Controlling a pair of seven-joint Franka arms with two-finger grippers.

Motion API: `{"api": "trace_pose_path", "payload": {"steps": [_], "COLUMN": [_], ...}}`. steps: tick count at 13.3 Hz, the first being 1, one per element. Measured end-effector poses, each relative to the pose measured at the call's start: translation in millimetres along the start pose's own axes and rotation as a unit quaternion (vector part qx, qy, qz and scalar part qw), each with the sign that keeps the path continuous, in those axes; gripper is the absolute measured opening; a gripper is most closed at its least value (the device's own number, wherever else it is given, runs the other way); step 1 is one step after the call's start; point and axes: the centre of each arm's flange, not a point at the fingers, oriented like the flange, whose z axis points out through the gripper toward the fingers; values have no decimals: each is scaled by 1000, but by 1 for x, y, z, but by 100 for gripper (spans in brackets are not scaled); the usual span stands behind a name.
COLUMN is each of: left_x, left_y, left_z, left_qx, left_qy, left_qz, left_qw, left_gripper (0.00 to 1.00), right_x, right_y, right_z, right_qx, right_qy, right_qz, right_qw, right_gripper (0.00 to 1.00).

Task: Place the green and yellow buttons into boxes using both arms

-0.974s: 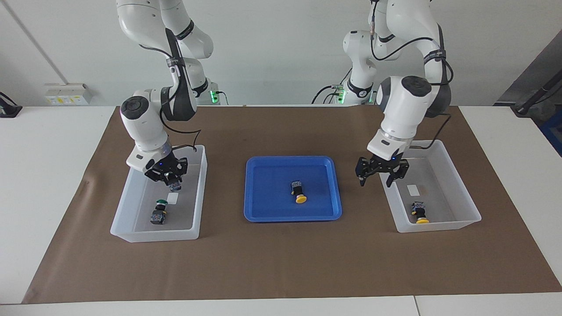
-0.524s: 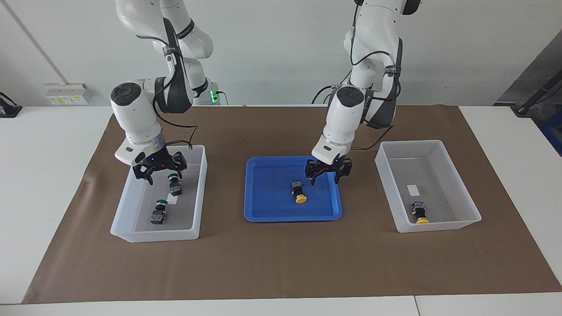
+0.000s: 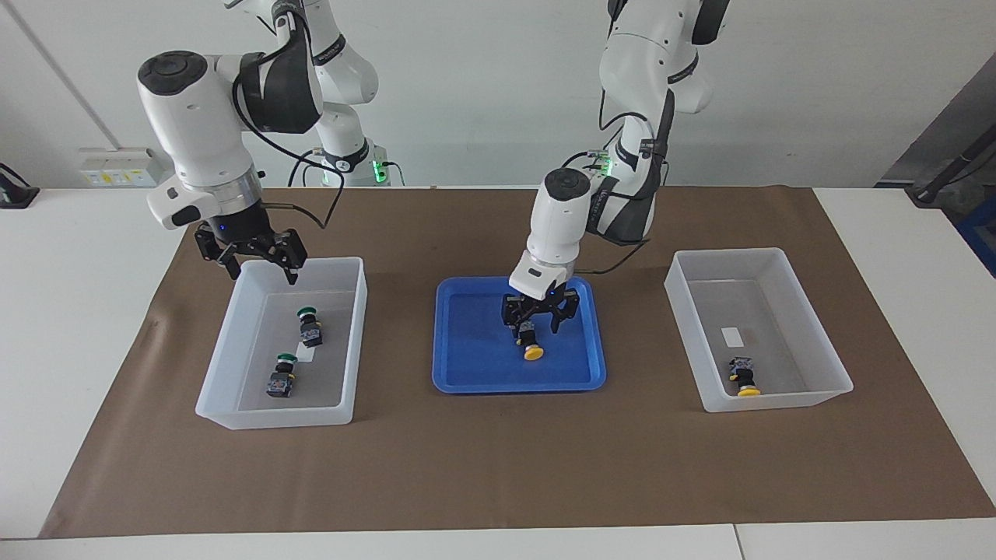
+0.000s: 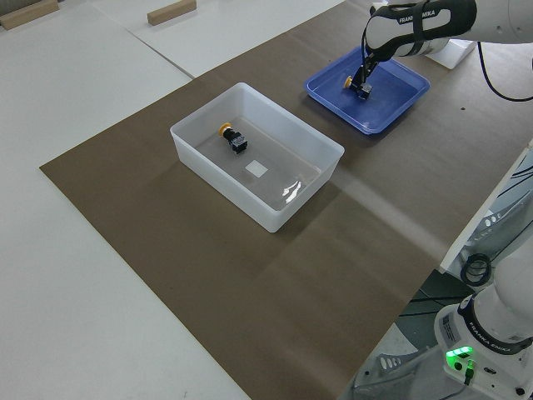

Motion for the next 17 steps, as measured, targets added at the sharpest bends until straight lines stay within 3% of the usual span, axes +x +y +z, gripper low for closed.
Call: {"api": "trace_pose_path", "payload": {"steps": [5, 8, 12, 17], "left_x": [-7, -9, 9, 110], "left_y": [5, 7, -15, -161], "left_z": [19, 19, 3, -101], "left_qx": [-10, -10, 7, 23], "left_qy": [9, 7, 2, 41], "left_qz": [-10, -20, -41, -31], "left_qw": [1000, 1000, 999, 998], "left_gripper": [75, 42, 42, 42], "right_x": [1, -5, -16, -22], "right_y": [10, 22, 52, 86], "right_z": [-72, -101, -119, -126], "right_qx": [-6, -11, -17, -7], "right_qy": [-20, -36, -50, -55], "right_qz": [19, 29, 44, 54], "right_qw": [1000, 999, 998, 997], "right_gripper": [100, 100, 100, 100]}}
